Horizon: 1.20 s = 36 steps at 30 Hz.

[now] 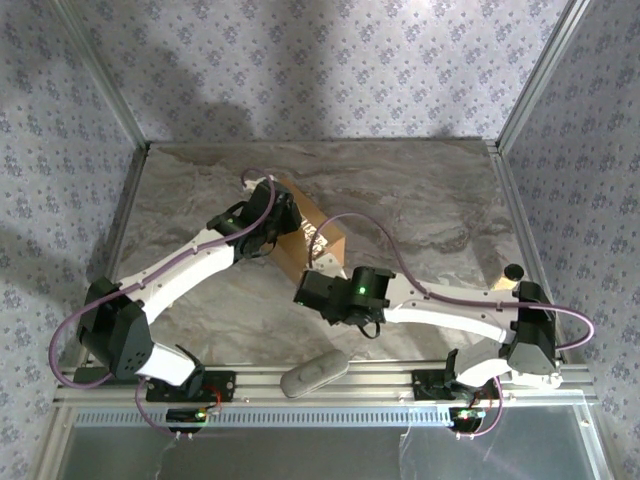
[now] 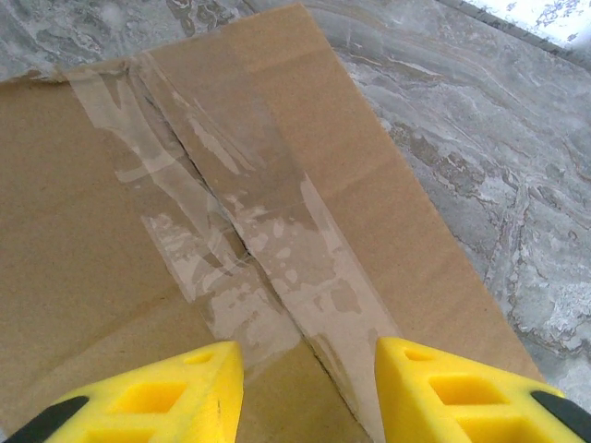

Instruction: Unpack the express box

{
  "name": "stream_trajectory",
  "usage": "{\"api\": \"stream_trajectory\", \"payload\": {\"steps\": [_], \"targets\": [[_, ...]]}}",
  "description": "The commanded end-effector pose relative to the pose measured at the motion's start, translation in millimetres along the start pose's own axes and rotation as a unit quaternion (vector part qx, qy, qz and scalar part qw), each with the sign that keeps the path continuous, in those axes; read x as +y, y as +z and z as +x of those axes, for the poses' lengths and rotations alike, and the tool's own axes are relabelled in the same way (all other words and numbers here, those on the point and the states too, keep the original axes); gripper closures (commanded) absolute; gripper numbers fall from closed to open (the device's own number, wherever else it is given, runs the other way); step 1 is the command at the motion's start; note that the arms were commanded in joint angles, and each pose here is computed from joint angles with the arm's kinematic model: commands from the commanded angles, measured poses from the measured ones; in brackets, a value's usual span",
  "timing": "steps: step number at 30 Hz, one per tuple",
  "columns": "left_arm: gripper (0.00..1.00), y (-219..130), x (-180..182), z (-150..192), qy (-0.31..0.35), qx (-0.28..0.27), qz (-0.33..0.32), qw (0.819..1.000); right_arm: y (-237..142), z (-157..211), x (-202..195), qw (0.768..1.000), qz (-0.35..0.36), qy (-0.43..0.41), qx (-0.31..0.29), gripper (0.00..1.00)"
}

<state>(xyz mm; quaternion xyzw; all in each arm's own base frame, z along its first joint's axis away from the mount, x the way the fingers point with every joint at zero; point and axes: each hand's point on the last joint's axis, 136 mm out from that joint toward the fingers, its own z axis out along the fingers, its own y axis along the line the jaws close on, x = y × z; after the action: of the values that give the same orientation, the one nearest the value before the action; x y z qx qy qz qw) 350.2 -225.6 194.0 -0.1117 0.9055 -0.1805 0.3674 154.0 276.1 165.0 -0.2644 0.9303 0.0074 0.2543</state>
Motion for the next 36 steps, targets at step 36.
{"api": "stream_trajectory", "payload": {"steps": [36], "targets": [[0.54,-68.7,-2.5,-14.6,-0.043,-0.029,0.054,0.997,-43.3,-45.7,-85.8,0.964,-0.049,0.248,-0.085,1.00]]}}
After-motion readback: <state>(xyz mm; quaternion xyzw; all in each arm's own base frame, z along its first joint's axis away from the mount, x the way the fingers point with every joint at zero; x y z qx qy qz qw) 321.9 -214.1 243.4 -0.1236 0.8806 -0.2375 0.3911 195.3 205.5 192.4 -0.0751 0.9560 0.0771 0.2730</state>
